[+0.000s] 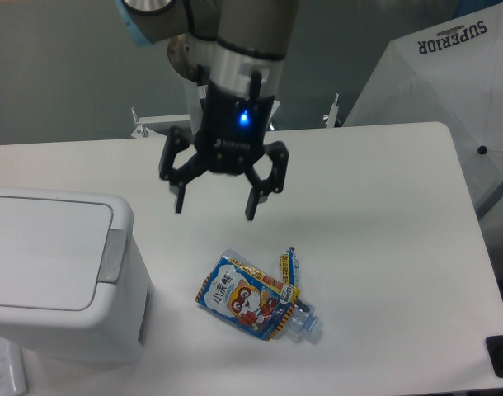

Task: Open the trash can
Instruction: 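Move the open gripper down toward the white trash can lid, then lower the gripper finger onto the lid's edge beside the hinge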

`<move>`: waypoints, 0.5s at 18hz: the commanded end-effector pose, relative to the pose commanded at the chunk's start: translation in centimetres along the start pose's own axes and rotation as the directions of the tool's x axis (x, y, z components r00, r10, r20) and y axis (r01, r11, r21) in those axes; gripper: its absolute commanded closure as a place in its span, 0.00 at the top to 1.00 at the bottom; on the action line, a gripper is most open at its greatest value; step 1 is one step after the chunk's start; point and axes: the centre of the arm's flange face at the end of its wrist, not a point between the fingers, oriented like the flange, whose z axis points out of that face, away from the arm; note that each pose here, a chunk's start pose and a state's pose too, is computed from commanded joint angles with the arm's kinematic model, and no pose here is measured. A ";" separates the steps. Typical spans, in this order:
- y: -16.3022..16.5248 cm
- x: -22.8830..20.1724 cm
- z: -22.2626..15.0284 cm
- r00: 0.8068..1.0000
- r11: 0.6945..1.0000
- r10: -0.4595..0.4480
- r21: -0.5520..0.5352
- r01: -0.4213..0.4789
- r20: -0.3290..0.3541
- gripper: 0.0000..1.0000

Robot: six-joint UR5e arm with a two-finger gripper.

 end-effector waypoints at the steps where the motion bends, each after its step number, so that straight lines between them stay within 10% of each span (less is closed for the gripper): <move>1: 0.0 0.6 0.9 1.000 1.000 -0.021 -0.001 0.021 -0.007 1.00; 9: 0.8 2.2 5.0 0.999 0.999 -0.047 -0.028 0.046 -0.026 1.00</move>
